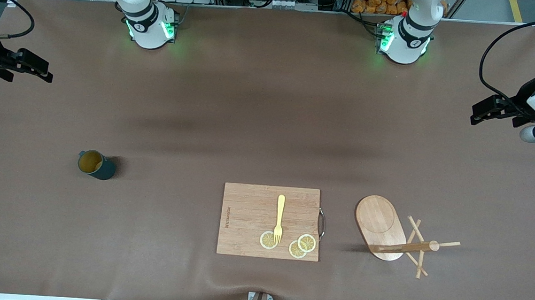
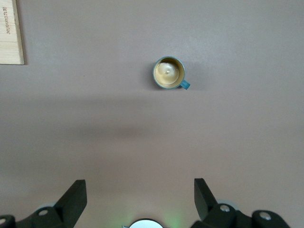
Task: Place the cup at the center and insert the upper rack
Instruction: 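Reach the right gripper down to the teal mug and grasp it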
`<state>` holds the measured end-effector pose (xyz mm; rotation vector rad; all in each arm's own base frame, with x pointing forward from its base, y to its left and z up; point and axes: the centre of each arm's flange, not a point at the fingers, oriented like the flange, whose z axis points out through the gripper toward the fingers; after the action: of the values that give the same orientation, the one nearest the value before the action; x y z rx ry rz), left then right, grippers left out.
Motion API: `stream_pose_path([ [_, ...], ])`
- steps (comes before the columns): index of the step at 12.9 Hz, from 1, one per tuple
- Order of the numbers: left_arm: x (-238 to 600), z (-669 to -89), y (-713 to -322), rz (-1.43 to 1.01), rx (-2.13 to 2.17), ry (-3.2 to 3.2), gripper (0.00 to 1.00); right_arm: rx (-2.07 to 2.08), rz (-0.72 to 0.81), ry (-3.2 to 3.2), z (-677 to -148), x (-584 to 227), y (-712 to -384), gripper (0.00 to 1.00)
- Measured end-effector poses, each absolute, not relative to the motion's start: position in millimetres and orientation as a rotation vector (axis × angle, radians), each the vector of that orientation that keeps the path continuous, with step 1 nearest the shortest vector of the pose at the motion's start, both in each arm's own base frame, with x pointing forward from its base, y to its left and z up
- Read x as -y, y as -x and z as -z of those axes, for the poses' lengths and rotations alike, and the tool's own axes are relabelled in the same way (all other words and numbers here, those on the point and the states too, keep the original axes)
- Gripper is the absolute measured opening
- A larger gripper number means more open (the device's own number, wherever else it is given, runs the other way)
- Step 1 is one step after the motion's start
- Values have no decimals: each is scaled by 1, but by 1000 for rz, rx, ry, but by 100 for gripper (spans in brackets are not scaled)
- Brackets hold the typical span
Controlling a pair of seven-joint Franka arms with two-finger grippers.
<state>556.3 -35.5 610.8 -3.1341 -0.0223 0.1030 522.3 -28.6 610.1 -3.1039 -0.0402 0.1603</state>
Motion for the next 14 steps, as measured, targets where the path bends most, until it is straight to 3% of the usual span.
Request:
stream_pose_path([
  [8, 40, -609, -556, -112, 9, 3133, 100, 39, -166, 3105, -603, 28, -528, 100],
  [11, 41, -605, -556, -130, 7, 3133, 100, 37, -107, 3119, -569, 27, -559, 100],
  [14, 42, -604, -556, -133, 4, 3132, 100, 39, -100, 3138, -497, 24, -602, 100],
])
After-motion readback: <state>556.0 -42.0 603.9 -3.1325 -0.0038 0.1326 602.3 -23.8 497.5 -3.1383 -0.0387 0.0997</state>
